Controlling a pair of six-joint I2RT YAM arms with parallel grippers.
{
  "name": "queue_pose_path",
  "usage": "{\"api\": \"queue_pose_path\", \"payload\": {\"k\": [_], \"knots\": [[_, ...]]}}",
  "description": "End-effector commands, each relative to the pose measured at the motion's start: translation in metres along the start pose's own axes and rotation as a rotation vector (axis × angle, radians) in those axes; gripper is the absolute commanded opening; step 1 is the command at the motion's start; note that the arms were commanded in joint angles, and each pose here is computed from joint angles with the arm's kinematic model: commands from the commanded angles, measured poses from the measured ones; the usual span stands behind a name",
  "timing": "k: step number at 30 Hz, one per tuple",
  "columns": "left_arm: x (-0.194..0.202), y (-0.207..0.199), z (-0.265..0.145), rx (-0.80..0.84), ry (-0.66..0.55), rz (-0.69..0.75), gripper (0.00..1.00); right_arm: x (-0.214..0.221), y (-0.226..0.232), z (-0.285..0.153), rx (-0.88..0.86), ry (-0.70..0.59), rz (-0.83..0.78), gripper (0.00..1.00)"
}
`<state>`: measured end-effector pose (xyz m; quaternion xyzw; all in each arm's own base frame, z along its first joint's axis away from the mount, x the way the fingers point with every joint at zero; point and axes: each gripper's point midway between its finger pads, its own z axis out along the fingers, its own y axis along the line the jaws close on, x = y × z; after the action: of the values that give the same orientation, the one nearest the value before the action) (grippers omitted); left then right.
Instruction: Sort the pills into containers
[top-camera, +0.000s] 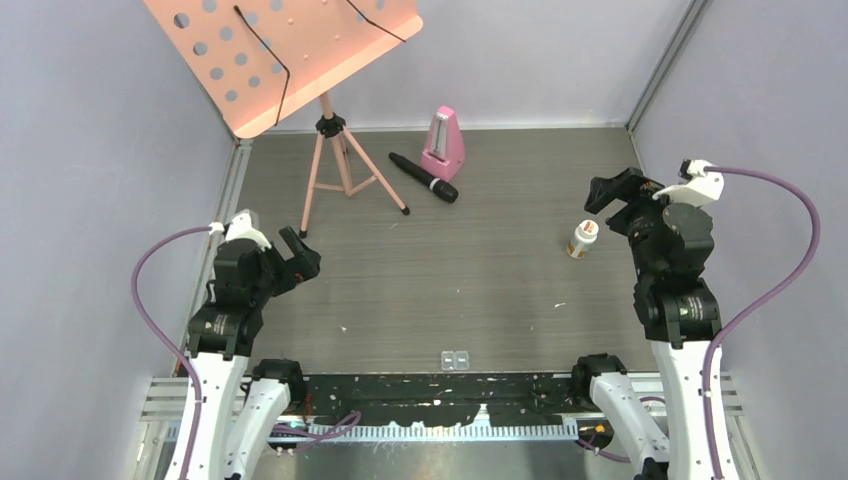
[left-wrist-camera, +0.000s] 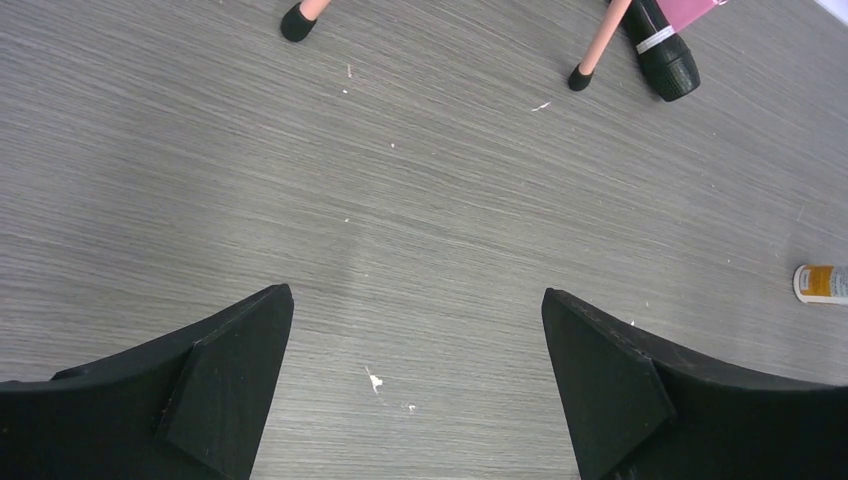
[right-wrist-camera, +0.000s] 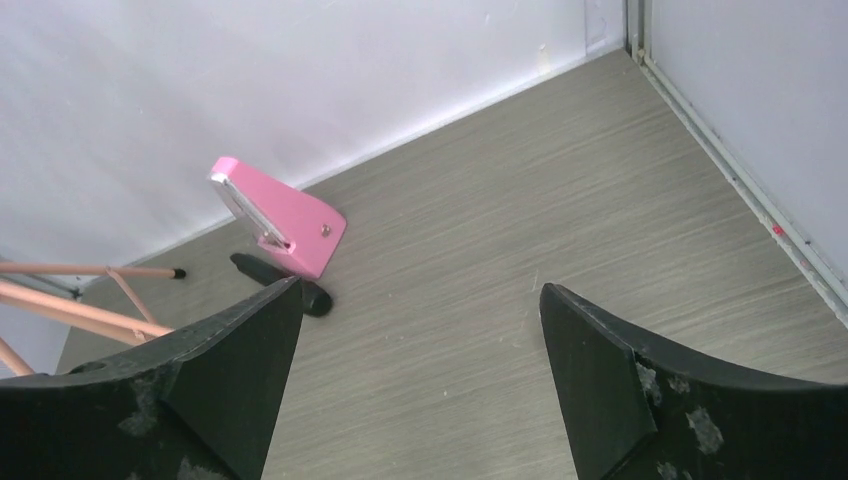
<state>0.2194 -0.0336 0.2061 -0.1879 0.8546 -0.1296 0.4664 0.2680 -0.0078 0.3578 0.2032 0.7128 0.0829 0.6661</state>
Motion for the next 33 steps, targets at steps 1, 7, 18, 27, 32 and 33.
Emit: {"api": "queue_pose_path", "payload": {"k": [1,7,18,27,32,33], "knots": [[-0.015,-0.003,-0.011,-0.001,-0.053,0.000,0.99,0.006,0.008,0.004,-0.018,0.100,-0.034,0.95],[-0.029,0.009,-0.022,-0.077,-0.121,-0.016,1.00,0.039,0.013,0.009,-0.053,0.241,-0.015,0.95],[-0.017,-0.042,-0.018,0.213,-0.047,0.057,0.98,0.139,0.107,-0.034,-0.525,0.554,0.007,0.94],[-0.012,-0.036,-0.011,0.175,-0.017,0.055,0.96,0.266,0.120,-0.071,-0.381,0.712,-0.370,0.95],[-0.011,-0.031,-0.007,0.146,-0.014,0.044,0.92,0.335,0.130,-0.114,-0.413,0.855,-0.635,0.95],[-0.009,-0.030,-0.006,0.137,-0.004,0.046,0.91,0.351,0.131,-0.121,-0.420,0.895,-0.667,0.95]]}}
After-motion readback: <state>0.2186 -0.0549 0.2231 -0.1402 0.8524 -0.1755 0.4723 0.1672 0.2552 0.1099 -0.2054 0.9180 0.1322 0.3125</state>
